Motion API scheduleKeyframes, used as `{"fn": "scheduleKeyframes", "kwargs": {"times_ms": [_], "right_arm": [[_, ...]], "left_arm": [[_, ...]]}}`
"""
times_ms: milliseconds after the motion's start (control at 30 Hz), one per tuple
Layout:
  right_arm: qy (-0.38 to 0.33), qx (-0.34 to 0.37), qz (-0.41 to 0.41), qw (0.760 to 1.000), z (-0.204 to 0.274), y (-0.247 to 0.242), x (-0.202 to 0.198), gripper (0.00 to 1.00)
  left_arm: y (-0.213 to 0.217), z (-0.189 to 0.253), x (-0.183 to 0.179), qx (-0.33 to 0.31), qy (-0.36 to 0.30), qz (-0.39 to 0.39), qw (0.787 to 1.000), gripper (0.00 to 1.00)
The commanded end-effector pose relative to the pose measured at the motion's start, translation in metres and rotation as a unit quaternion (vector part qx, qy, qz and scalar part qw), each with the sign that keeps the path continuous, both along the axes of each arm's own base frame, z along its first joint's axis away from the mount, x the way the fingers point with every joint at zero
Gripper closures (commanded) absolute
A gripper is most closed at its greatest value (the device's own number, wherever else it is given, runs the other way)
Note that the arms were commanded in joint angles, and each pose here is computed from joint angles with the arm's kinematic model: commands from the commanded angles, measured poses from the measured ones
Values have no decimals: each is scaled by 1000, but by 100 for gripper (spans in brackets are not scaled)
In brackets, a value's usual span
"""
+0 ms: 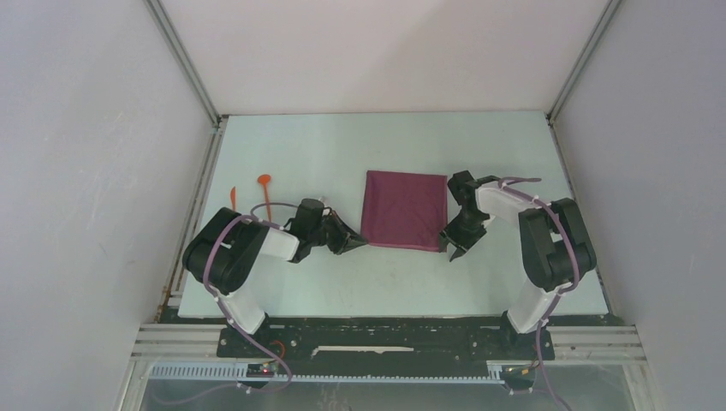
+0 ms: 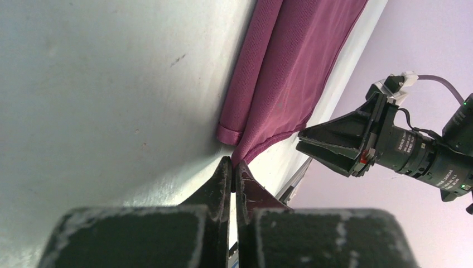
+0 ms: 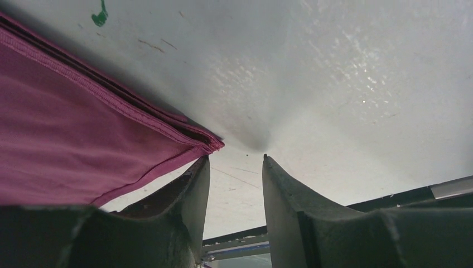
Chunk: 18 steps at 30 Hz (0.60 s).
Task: Fold the napkin into a case and place the utensils inside
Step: Smooth out the square-folded napkin at the center of the board.
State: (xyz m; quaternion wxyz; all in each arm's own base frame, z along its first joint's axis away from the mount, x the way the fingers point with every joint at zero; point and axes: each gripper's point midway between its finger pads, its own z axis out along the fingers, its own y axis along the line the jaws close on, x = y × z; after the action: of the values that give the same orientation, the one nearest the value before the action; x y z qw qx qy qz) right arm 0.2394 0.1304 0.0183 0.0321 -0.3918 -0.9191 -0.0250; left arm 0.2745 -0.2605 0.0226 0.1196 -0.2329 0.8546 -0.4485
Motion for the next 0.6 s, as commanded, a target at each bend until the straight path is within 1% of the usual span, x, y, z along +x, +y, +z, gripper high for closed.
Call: {"fn": "scheduleKeyframes", "kwargs": {"times_ms": [0,133,267,333,433,567], "right_arm": [[-13,-1,-6,1000,2,4,14,54],[-33,10,4,999,21,10,14,55],[-56,-1,6,998,34,4,14,50],[-60,-2,4,998,32,3,18,47],[-51,11,0,999,26,7,23,46],[-46,0,-6,999,18,6,27,46]], "left_arm": [[-2,5,1,-13,-6,-2,1000,99],[-1,4,0,-12,-5,-2,1000,99],[-1,3,0,-13,-3,-1,1000,99],[-2,3,0,-15,-3,-1,1000,99],[-1,3,0,-15,-2,-1,1000,100],[-1,3,0,-16,-2,0,1000,100]]}}
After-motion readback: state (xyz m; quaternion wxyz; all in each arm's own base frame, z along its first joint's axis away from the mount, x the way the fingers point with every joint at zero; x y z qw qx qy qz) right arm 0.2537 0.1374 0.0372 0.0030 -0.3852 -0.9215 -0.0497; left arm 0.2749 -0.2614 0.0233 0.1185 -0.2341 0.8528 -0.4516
